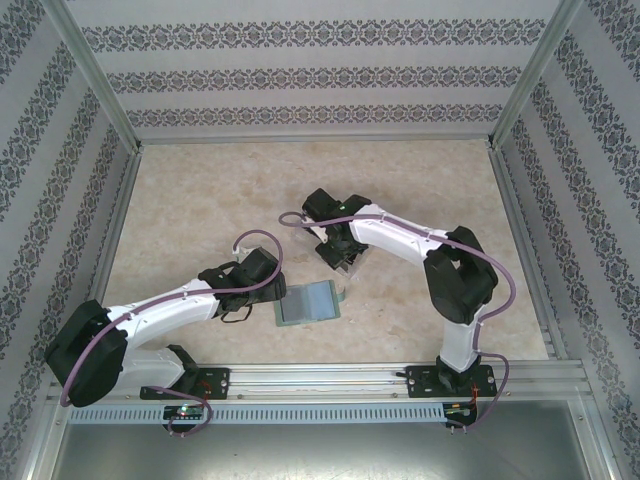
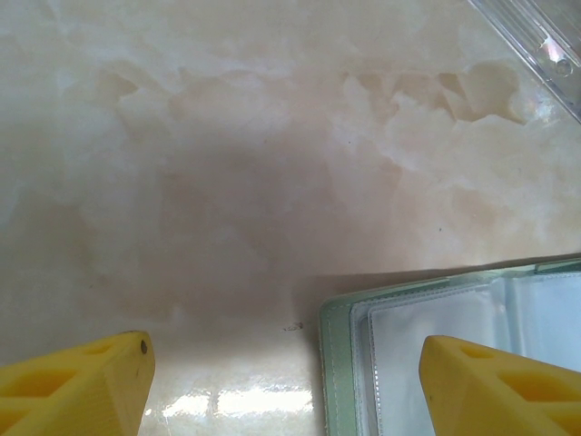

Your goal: Put the credit cards into the card holder

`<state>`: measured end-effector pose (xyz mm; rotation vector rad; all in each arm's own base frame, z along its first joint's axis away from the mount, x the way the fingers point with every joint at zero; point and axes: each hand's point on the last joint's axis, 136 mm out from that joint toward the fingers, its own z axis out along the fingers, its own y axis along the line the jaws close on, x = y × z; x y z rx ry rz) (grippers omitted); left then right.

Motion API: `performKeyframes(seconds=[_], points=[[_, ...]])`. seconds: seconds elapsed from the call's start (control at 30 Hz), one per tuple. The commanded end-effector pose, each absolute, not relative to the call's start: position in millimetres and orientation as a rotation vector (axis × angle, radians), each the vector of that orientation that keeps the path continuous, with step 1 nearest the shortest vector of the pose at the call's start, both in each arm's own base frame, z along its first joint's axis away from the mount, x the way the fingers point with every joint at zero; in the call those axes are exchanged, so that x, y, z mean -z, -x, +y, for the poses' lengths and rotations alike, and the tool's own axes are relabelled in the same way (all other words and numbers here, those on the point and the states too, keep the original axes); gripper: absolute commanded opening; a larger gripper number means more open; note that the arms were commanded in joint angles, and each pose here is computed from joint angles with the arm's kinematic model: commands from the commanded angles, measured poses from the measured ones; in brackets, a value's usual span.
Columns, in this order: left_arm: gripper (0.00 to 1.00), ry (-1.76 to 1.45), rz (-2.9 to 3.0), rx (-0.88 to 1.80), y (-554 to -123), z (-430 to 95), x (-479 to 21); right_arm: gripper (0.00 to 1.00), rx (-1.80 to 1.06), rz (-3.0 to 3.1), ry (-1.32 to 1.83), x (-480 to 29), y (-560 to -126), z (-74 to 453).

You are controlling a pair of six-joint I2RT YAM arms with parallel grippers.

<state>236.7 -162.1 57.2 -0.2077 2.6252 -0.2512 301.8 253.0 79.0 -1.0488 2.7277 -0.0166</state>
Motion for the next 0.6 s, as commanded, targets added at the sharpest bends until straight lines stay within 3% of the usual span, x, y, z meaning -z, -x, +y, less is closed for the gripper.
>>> performKeyframes(seconds=[0.0, 0.23, 0.57], points=[[0.78, 0.164, 2.612, 0.235, -240.4, -166.0, -63.9, 0.00, -0.061, 2.673, 1.004, -116.0, -304.3, 257.2], [0.78, 0.134, 2.619, 0.213, -238.6, -163.7, -66.6, 0.00, -0.168, 2.609, 0.923, -155.1, -302.2, 263.3], [0.77, -0.069, 2.686, 0.132, -221.5, -175.1, -66.0, 0.00, -0.563, 2.524, 0.687, -199.4, -272.2, 276.6]])
